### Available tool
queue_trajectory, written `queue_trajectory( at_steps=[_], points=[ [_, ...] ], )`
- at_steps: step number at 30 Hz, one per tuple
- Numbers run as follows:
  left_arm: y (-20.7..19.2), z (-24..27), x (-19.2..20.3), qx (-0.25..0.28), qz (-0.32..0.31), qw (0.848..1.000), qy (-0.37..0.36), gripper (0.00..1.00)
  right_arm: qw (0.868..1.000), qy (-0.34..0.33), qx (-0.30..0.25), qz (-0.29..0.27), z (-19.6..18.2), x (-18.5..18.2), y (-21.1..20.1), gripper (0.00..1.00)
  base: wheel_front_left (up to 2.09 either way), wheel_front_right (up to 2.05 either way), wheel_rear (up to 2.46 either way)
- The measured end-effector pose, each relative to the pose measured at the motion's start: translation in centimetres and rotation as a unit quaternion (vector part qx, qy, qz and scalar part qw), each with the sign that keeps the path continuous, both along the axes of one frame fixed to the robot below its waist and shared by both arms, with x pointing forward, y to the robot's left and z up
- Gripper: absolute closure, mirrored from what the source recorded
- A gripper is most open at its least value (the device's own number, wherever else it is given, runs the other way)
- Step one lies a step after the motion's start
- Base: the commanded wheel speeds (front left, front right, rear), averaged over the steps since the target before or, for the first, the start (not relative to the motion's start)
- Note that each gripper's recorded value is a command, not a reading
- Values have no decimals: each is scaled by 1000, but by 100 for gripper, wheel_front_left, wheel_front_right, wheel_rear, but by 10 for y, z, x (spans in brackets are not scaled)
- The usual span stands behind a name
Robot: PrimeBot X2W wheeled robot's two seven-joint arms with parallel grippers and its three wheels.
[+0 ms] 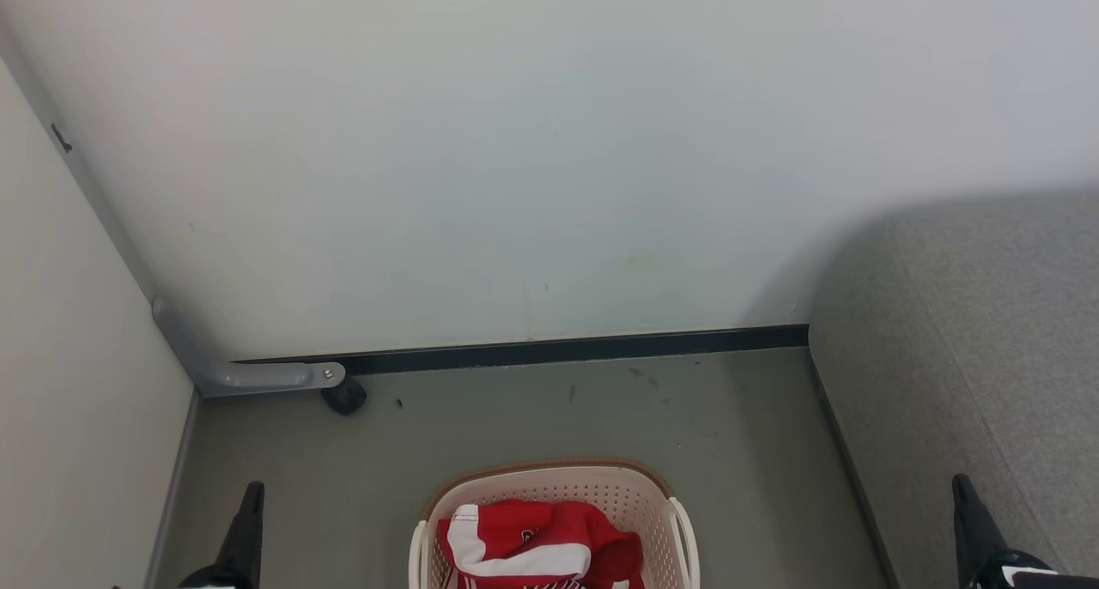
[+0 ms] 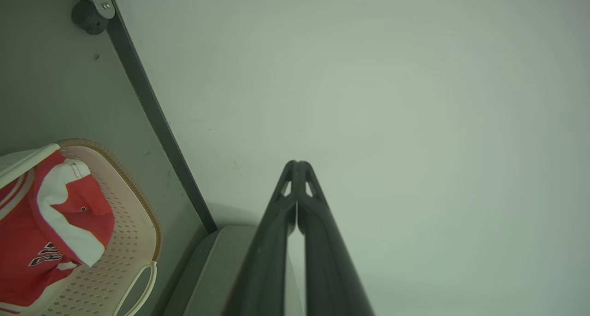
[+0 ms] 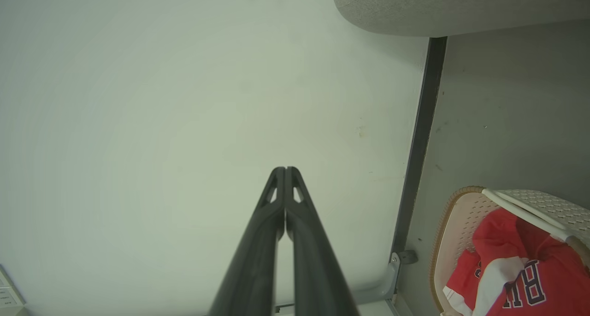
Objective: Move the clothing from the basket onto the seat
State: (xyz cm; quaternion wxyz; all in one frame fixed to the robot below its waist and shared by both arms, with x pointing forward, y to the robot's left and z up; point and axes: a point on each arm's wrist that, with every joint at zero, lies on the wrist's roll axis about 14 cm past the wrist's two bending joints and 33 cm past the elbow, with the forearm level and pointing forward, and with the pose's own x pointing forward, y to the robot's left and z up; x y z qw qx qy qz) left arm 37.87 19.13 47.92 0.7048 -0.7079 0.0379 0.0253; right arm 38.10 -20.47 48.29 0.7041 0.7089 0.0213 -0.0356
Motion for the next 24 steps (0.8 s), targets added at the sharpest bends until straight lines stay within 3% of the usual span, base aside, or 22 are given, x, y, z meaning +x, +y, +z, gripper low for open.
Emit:
queue_trajectory(
  at_steps=[24],
  points=[
    [0,0,0,0,0,1000,0,100,1000,0,0,0,0,0,0,100,0,0,0]
  ],
)
